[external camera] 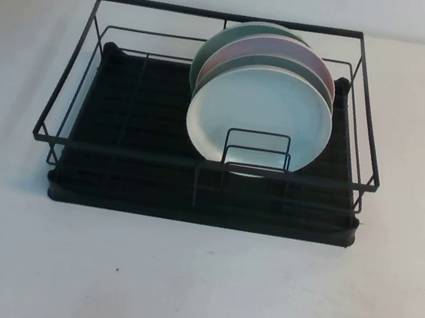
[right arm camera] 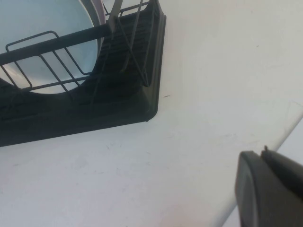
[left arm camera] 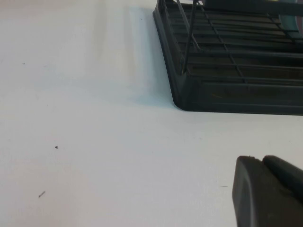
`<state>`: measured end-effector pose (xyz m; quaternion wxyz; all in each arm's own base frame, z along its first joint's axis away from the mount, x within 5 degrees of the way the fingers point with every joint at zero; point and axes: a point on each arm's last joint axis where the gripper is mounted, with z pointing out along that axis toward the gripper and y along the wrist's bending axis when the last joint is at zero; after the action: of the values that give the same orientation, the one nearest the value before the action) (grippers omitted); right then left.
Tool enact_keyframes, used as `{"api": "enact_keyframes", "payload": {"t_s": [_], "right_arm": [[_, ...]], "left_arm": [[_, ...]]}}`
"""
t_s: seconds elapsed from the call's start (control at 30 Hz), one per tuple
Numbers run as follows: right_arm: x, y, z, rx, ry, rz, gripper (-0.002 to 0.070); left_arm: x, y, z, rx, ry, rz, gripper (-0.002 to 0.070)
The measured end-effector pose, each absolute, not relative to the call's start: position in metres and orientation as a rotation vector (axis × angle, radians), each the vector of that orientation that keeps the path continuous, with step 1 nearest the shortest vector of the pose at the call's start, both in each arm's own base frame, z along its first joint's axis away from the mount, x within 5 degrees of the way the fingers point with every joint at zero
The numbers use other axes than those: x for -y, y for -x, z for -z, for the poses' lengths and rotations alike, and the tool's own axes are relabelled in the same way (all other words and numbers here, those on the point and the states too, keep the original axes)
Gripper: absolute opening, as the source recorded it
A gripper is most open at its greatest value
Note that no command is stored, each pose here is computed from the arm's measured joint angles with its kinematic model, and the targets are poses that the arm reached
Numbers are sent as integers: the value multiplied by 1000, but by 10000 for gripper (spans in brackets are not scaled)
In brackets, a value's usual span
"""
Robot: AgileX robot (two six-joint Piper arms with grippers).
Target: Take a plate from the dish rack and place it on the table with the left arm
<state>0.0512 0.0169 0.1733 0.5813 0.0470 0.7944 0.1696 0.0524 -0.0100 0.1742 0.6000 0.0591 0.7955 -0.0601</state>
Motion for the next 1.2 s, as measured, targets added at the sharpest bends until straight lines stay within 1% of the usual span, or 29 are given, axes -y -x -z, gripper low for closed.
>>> {"api": "enact_keyframes", "payload": {"t_s": [0.93, 0.97, 1.03, 1.13, 1.2], "right_arm": [[-17, -51, -173, -1856, -110, -396, -18], [-17, -51, -173, -1856, -110, -396, -18], [-17, -51, -173, -1856, -110, -396, -18], [-17, -51, -173, -1856, -110, -396, -18], [-17, -51, -173, -1856, -110, -396, -18]], "left_arm": [[10, -53, -175, -1838, -136, 139, -4], [10, -53, -176, -1828, -122, 154, -4], [12, -54, -180, -1788, -50, 234, -4], [13, -55, -189, -1695, 146, 438, -4], [13, -55, -194, -1634, 253, 546, -4]]}}
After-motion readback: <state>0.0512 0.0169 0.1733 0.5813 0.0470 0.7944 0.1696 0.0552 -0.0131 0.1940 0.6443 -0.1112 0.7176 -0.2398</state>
